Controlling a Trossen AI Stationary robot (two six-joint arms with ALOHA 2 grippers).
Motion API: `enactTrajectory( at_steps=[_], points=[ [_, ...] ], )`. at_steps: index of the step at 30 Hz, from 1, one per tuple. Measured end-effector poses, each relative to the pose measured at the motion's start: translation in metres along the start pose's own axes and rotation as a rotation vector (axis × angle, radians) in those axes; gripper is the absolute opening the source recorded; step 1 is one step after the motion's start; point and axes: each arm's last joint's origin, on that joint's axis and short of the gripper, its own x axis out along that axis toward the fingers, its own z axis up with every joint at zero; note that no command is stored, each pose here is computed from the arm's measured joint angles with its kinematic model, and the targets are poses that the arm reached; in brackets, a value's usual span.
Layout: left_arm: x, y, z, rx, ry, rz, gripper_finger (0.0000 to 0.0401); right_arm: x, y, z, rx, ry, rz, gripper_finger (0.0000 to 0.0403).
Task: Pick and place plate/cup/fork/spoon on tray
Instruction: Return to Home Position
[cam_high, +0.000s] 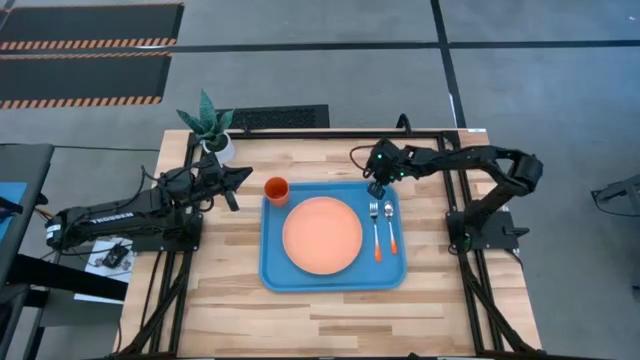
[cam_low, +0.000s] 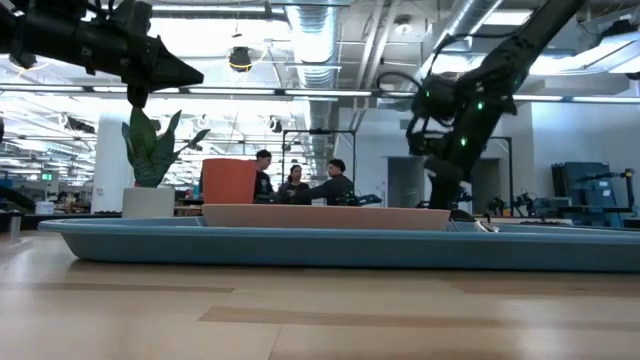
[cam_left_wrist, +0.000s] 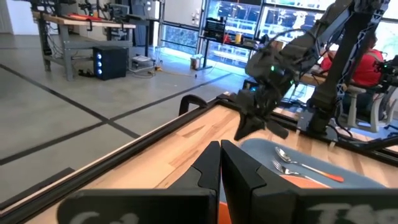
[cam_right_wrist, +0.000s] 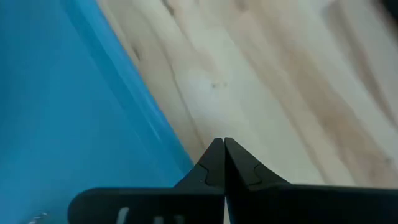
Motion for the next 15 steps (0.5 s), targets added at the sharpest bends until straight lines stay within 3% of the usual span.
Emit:
enactTrajectory(
  at_steps=[15],
  points=[
    [0.0000, 0.0005, -0.0009, 0.002, 0.008, 0.010, 0.0000, 0.0064, 0.0038, -0.0032, -0.010, 0.033, 0.018, 0.0010]
  ],
)
